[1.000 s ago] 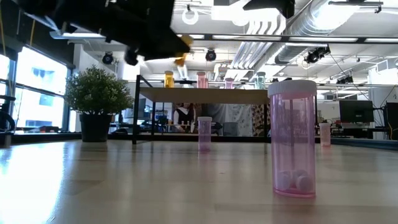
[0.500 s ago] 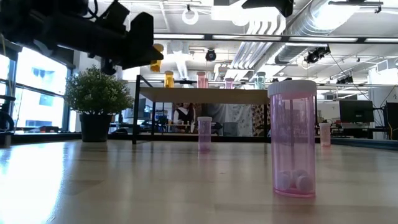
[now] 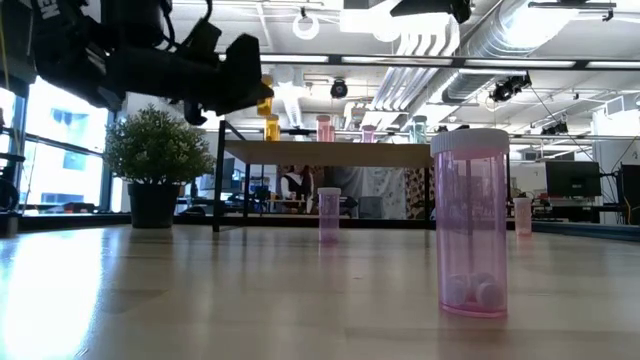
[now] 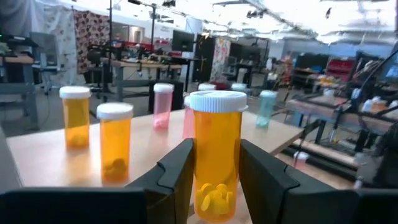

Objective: Pick and place medicine bottles onto shelf by color
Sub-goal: Put the orange pill bottle aligned with the other orange pill bottles on the shelf

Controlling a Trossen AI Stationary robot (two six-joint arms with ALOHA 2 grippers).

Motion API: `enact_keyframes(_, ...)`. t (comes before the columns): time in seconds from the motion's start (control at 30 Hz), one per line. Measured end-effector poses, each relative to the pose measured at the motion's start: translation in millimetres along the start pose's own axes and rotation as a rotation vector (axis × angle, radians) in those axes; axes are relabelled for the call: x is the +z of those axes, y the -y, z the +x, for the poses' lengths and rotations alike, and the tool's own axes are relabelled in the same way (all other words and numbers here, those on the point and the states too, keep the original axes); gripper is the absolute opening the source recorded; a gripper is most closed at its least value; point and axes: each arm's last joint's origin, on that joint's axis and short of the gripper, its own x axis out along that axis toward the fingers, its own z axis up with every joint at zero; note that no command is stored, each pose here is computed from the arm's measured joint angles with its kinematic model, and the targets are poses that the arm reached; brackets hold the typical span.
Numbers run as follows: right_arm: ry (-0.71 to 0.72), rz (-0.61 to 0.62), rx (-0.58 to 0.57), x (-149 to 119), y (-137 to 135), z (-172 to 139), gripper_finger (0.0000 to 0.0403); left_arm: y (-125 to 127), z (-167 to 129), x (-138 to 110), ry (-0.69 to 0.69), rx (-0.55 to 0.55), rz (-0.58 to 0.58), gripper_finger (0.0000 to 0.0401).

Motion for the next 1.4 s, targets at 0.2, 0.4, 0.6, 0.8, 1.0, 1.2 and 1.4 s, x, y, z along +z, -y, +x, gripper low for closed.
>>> enact_keyframes(0.2, 0.027, -0.050, -0.033, 10.0, 18.7, -16.3, 0.0206, -5.5, 8.0, -10.8, 0.020, 0.026, 0.032, 0.0108)
enact_keyframes(0.4, 0.027, -0.061, -0.053, 14.2, 37.2, -43.1, 0.0206, -10.4, 14.4, -16.1, 0.080, 0.008, 0.044, 0.0108)
enact_keyframes(0.6, 0.071, -0.092, -0.092, 18.2, 51.0, -68.2, 0.0206, -18.5, 20.9, -25.7, 0.057, 0.024, 0.026, 0.0108)
enact_keyframes(0.8, 0.099, -0.127, -0.122, 19.7, 59.6, -83.6, 0.0206, -22.2, 23.2, -25.6, 0.058, 0.035, 0.065, 0.0108)
enact_keyframes(1.0, 0.105, -0.127, -0.122, 19.9, 61.4, -87.2, 0.0206, -23.6, 24.1, -26.6, 0.047, 0.048, 0.115, 0.0108)
enact_keyframes(1.2, 0.097, -0.132, -0.124, 19.2, 61.3, -86.5, 0.0206, -23.4, 24.1, -26.3, 0.049, 0.042, 0.132, 0.0108)
enact_keyframes(1.4, 0.097, -0.132, -0.124, 19.2, 61.3, -86.5, 0.0206, -13.2, 23.5, -22.5, 0.070, 0.021, 0.118, 0.0108)
